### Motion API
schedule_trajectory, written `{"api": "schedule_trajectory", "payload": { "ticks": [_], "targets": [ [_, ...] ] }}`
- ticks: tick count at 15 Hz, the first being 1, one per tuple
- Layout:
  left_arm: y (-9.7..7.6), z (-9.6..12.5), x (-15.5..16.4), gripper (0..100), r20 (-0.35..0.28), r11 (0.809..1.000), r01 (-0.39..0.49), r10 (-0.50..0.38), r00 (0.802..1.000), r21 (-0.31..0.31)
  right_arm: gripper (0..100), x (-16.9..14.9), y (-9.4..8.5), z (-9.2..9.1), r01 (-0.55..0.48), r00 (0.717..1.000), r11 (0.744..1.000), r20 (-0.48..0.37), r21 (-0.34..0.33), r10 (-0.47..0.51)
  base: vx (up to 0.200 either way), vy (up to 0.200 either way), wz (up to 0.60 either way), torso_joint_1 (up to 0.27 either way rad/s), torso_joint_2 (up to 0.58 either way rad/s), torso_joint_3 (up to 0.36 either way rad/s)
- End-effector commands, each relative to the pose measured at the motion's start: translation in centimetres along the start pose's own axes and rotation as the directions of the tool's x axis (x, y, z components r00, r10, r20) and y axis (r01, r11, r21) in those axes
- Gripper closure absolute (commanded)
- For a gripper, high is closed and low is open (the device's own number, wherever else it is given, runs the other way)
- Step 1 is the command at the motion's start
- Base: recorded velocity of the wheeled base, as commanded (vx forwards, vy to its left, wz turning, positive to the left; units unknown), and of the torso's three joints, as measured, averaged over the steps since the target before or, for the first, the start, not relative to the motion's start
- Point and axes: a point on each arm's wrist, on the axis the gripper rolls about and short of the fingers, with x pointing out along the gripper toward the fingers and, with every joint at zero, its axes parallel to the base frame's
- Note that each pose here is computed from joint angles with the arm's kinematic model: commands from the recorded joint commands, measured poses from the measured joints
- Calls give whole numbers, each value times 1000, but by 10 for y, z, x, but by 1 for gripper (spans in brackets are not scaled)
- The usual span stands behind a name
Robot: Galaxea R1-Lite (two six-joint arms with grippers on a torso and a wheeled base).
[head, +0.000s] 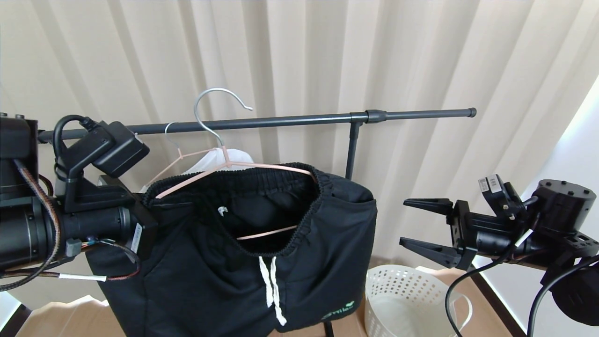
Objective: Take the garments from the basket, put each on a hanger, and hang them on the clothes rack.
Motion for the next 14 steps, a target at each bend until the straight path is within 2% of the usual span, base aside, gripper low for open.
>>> {"api": "schedule_trajectory", "payload": {
  "ticks": [1,6,10,12,14],
  "targets": [
    [0,-9,8,100,-39,1000,8,-8,999,-13,0,-1,2,3,0,1000,1000,6,-10,0,0,0,0,0,0,0],
    [8,-27,24,100,-131,998,-8,1,991,-57,0,-1,4,3,-2,1000,1000,3,-7,2,0,0,0,0,0,0],
    [19,-23,40,100,-157,991,-66,47,986,-117,0,-1,5,2,-2,1000,1000,1,-6,2,0,0,0,0,0,0],
    [27,-15,57,100,-188,973,-156,123,974,-168,0,-1,5,2,-2,1000,1000,1,-6,2,0,0,0,0,0,0],
    [28,-7,74,100,-202,956,-197,154,967,-217,0,-1,4,2,-2,1000,1000,1,-6,2,0,0,0,0,0,0]
  ]
}}
